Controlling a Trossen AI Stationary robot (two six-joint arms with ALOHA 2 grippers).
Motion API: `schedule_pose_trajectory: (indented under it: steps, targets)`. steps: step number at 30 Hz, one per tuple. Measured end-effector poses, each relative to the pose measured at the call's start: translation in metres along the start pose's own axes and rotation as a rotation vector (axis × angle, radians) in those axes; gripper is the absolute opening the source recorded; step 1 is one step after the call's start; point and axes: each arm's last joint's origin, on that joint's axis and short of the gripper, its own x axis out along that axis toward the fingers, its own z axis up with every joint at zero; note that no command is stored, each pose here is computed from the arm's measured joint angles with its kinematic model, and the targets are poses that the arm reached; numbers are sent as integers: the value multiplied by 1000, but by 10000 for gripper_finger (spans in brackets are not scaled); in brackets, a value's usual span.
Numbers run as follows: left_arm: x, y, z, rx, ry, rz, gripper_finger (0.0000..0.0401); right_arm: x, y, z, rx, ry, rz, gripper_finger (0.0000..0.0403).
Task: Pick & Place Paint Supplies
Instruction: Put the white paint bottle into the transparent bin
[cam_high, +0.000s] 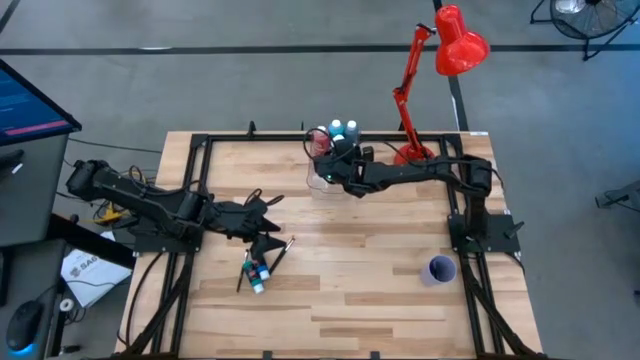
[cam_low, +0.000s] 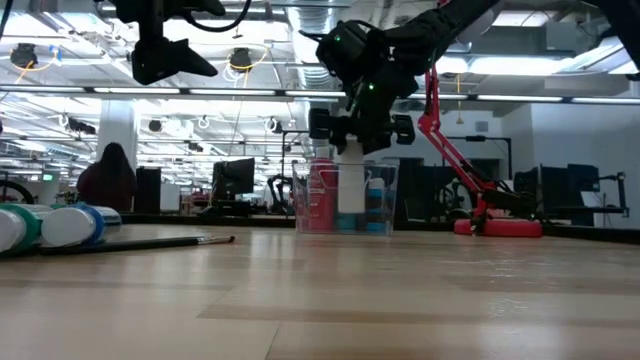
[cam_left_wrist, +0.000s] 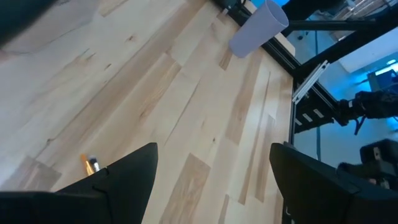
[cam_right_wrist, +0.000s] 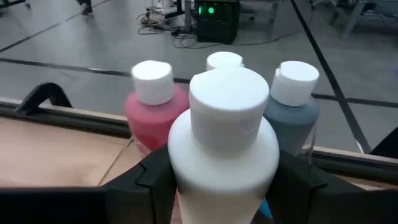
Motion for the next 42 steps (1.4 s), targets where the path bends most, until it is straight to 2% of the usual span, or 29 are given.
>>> schedule_pose_trajectory:
  steps: [7, 13, 20, 25, 33, 42]
  targets:
    - [0, 2, 2, -4, -4, 10, 305, 13, -7, 5, 29, 0, -34, 174]
    - [1, 4, 4, -9, -10, 16, 305, 14, -6, 7, 54, 3, -15, 184]
    - [1, 4, 4, -9, -10, 17, 305, 21, -1, -21, 11, 34, -21, 177]
    - [1, 4, 4, -9, -10, 17, 305, 18, 0, -21, 17, 35, -16, 187]
    - [1, 4, 4, -9, -10, 17, 305, 27, -5, -18, 49, 23, -49, 178]
    - [1, 4, 4, -9, -10, 17, 305, 31, -8, -16, 63, 27, -56, 196]
